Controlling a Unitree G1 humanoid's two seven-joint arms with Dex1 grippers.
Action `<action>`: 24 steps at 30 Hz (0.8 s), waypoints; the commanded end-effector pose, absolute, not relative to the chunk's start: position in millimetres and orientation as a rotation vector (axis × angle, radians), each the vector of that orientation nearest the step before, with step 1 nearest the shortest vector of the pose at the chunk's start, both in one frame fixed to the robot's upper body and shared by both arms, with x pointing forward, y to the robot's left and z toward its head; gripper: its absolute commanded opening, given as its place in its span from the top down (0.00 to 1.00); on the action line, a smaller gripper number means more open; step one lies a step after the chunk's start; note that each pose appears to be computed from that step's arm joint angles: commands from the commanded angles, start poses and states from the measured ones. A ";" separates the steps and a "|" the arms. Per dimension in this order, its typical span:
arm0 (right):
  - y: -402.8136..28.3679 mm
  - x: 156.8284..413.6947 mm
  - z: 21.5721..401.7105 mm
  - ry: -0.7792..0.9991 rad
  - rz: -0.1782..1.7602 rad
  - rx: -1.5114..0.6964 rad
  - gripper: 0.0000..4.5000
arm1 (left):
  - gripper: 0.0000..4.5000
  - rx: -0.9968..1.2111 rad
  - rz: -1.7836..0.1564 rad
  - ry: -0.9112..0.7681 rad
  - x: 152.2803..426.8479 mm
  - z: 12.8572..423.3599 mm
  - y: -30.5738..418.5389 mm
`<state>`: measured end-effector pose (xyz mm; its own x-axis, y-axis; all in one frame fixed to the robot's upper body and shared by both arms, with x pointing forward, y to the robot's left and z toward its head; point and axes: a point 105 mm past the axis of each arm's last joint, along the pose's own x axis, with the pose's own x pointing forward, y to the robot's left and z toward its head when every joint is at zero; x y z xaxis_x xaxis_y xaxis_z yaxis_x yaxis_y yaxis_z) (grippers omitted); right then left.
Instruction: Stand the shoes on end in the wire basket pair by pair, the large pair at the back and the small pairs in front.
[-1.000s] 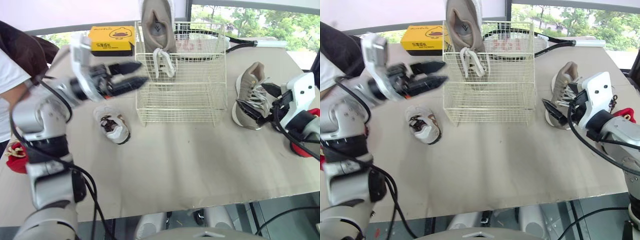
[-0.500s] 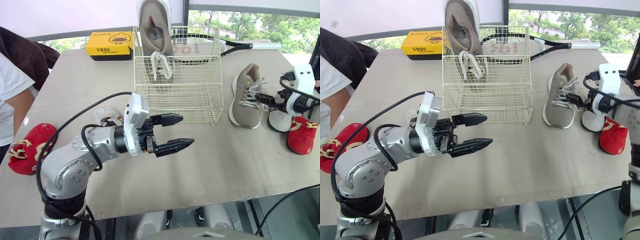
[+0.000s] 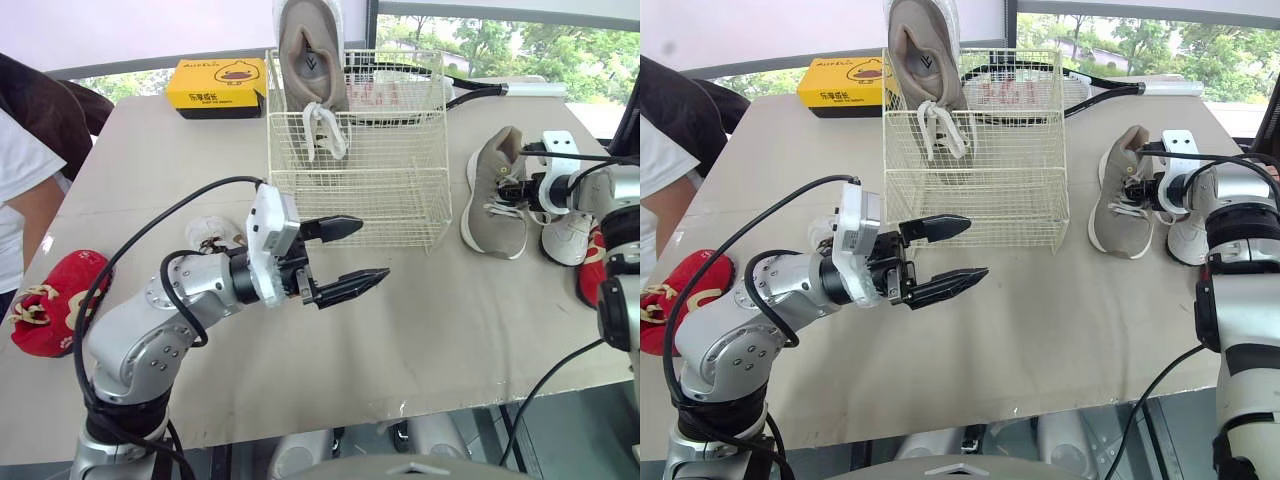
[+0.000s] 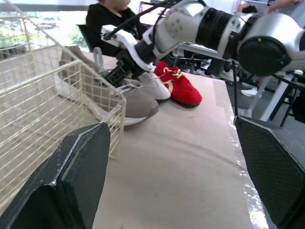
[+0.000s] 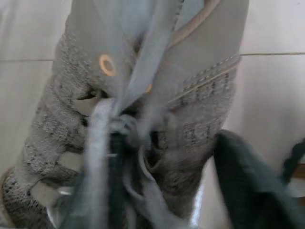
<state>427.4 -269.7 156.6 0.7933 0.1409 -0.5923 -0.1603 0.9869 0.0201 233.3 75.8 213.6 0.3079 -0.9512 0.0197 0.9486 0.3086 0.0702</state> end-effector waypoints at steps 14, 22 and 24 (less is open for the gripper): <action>-277.9 399.3 246.0 0.121 0.103 -0.049 1.00 | 0.00 0.007 -1.343 -0.057 229.1 213.2 70.7; -244.5 364.3 370.3 -0.333 0.138 -0.113 1.00 | 0.00 -0.057 -1.346 -0.067 231.7 214.4 71.5; -218.7 359.4 404.4 -0.488 0.244 -0.112 1.00 | 0.00 -0.065 -1.320 -0.093 233.0 215.9 73.8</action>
